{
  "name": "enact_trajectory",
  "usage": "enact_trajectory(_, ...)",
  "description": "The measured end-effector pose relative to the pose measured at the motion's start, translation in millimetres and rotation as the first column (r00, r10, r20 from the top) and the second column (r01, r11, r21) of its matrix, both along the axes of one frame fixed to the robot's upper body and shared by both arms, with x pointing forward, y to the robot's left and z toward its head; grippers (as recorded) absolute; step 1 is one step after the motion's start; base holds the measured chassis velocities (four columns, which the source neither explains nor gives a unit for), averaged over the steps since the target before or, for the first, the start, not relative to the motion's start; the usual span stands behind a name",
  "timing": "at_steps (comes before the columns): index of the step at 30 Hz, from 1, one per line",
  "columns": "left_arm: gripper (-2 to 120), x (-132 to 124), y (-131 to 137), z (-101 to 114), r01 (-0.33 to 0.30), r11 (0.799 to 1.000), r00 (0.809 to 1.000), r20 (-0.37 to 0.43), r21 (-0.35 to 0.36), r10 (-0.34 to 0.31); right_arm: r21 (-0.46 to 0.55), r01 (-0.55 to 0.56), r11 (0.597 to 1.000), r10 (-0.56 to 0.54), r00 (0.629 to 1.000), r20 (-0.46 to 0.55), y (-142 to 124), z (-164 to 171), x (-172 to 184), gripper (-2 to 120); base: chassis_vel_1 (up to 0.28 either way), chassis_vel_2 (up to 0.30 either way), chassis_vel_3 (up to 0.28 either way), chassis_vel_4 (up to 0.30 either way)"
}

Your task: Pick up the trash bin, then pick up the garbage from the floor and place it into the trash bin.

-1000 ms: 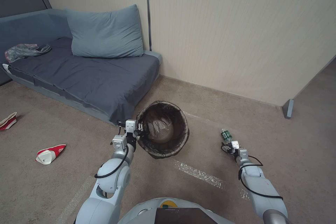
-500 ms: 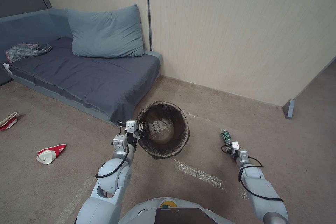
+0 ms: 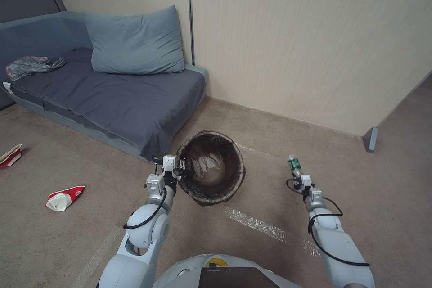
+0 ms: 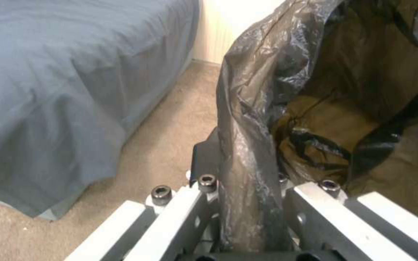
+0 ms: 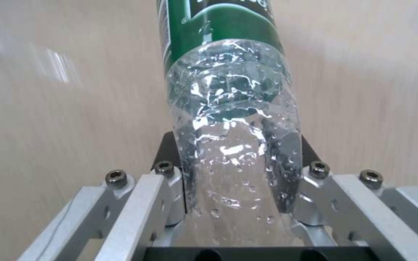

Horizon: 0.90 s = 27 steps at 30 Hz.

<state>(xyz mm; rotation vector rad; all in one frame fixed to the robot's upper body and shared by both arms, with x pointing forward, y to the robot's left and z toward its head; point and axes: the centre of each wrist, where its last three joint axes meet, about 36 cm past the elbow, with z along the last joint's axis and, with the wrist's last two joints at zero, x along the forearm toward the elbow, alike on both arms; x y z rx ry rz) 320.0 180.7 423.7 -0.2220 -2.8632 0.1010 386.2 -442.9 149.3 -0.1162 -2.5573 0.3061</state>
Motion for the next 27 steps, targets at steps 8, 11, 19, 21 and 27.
enact_trajectory(8,2,-1.1,-4.8,-1.7,0.002,1.000,1.000,-0.028,-0.027,-0.003,0.028,-0.137,0.990,0.100,0.832,0.546,54.2,120.0,8.0,28,0.000,0.000,0.000,0.000)
enact_trajectory(11,2,-0.8,-5.3,-2.9,0.002,1.000,0.999,-0.032,-0.027,-0.003,0.018,-0.264,0.964,0.181,0.707,0.683,86.1,174.1,-8.8,28,0.000,0.000,0.000,0.000)
enact_trajectory(19,2,-1.8,-11.0,-4.3,0.014,0.999,0.999,-0.040,-0.037,-0.016,-0.048,-0.532,0.845,0.368,0.513,0.775,149.4,231.2,-40.6,28,0.000,0.000,0.000,0.000)
enact_trajectory(21,2,-1.9,-12.4,-4.4,0.016,0.999,0.999,-0.043,-0.040,-0.018,-0.049,-0.581,0.812,0.393,0.483,0.782,167.8,237.6,-46.9,28,0.000,0.000,0.000,0.000)
enact_trajectory(27,2,-2.2,-16.0,-4.1,0.023,0.999,0.999,-0.046,-0.046,-0.025,-0.059,-0.662,0.747,0.460,0.451,0.765,200.3,235.3,-54.0,28,0.000,0.000,0.000,0.000)
